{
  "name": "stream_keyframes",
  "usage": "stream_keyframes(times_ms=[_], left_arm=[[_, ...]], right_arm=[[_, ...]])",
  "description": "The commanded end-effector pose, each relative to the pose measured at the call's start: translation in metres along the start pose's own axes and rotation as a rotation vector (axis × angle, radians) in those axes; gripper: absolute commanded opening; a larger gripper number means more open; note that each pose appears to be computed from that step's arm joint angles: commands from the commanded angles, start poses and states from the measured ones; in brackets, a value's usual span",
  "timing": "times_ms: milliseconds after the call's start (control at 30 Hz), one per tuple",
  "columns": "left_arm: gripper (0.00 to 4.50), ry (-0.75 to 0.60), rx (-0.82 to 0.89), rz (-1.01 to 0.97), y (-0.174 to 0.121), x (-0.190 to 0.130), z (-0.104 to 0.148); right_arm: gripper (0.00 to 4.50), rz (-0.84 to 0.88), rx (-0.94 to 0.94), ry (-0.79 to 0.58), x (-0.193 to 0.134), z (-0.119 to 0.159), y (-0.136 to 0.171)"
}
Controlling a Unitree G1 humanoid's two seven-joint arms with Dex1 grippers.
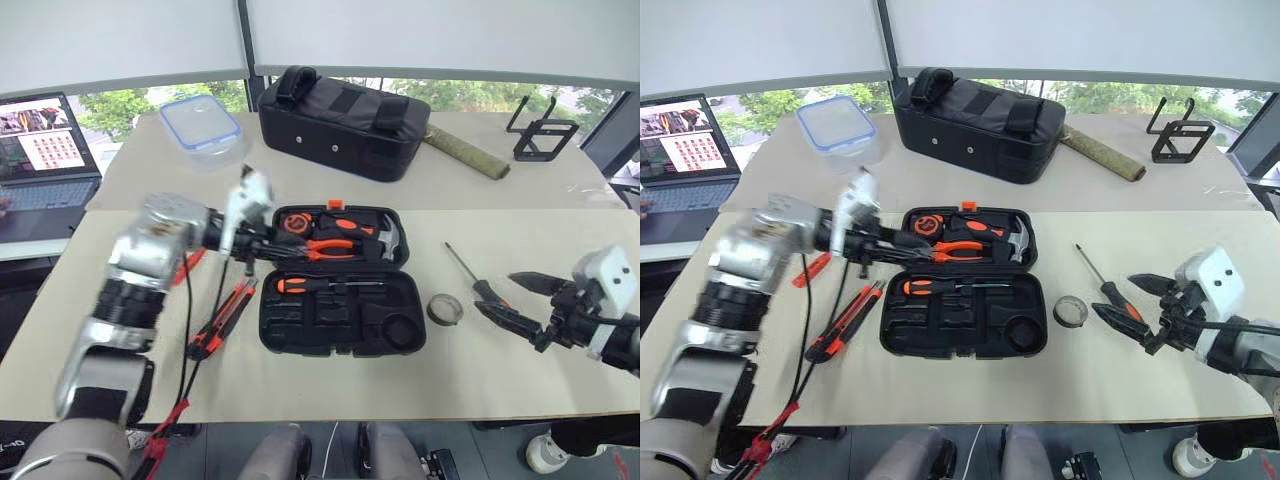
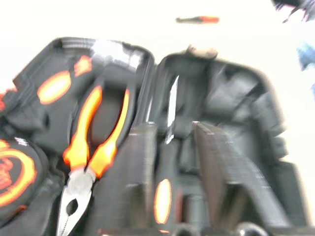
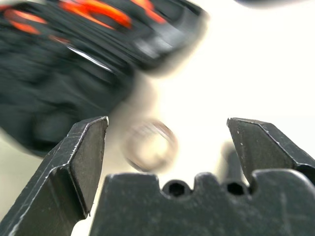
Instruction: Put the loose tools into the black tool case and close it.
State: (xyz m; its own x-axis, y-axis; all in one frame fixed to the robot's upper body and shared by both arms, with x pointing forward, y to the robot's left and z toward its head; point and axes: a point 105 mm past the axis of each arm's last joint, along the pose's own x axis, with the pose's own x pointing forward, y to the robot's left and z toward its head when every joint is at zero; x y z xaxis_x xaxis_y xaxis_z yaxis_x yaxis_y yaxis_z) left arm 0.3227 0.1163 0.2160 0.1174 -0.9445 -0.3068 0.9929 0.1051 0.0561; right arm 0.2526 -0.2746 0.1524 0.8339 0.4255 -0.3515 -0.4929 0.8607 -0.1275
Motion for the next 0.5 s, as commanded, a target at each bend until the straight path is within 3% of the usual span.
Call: stream_keyframes(times_ms=[33,167,333,500], left_arm=[[3.17,-0.038,-0.028,-0.096,-0.024,-0.006,0.009],[4.42,-0.023,-0.027,-0.151,-0.039,-0.008,0.012],[4.42,-0.018,-0.002,-0.139,-0.039,-0.010,0.017],[4.50,0.007,0.010,-0.117,-0.036,-0.016,0.017]], right_arm=[[4.50,-0.066,0.012,0.023,0.005,-0.010,-0.013],[4.50,-0.095,0.049,0.081,0.015,-0.027,-0.024],[4.50,-0.095,0.083,0.150,0.028,-0.048,-0.030],[3.24,-0.106,0.126,0.133,0.032,-0.048,-0.034]])
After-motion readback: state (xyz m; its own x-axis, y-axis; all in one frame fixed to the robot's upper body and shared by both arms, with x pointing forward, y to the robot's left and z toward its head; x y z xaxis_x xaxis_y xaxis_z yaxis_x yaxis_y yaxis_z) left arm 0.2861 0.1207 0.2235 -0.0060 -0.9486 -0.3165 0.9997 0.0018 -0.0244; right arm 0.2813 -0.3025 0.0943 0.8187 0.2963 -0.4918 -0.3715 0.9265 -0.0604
